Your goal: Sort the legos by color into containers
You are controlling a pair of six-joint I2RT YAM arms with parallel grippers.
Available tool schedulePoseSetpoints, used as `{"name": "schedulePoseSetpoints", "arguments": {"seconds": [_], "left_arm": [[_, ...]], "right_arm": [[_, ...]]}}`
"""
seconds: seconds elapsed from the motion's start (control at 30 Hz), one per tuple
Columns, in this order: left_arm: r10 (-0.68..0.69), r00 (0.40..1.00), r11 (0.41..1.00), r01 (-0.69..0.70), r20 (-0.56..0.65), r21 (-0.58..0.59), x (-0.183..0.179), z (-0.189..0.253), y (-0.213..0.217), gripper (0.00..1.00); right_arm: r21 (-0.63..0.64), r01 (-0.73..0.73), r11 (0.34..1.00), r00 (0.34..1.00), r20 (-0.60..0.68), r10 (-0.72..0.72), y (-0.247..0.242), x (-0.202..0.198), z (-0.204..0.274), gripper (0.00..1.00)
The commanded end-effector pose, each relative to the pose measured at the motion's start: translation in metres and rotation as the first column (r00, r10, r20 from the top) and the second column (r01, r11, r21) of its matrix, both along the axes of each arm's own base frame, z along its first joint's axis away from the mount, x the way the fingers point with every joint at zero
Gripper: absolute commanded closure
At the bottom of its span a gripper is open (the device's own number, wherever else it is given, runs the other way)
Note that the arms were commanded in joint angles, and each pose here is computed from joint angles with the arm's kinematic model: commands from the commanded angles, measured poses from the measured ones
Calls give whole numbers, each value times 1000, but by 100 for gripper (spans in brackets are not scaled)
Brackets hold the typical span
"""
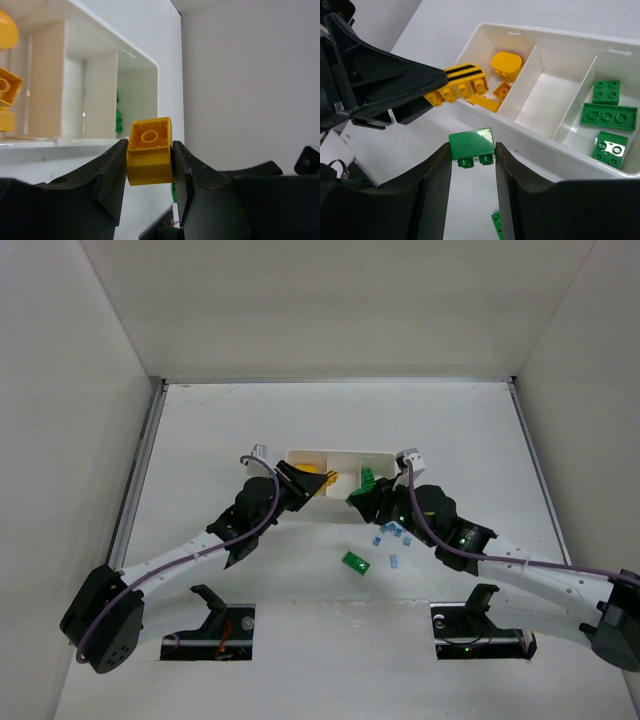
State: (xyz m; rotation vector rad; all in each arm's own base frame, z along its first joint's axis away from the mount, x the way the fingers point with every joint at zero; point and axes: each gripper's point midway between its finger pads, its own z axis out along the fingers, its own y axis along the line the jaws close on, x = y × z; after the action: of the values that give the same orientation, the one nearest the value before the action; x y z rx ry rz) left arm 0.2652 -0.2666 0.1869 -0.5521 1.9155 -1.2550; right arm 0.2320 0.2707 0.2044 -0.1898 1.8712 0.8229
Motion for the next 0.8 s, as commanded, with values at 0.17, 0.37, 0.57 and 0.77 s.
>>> {"name": "schedulePoseSetpoints", "arguments": {"seconds": [0.17,0.37,0.57,0.77], "left_arm": [[89,993,994,-93,82,52,12,10,34,88],[109,984,984,-127,138,125,9,13,47,88],[148,973,948,-191,178,256,17,2,64,87],[148,967,910,-215,206,355,29,-7,63,87]], "right_arm": [[30,20,999,999,28,-21,2,9,12,72],[-37,143,989,990,9,-143,-10,42,-4,72],[-64,205,977,979,9,-204,-21,58,-9,72],[-101,311,945,950,-2,-312,-52,80,-17,71]]}}
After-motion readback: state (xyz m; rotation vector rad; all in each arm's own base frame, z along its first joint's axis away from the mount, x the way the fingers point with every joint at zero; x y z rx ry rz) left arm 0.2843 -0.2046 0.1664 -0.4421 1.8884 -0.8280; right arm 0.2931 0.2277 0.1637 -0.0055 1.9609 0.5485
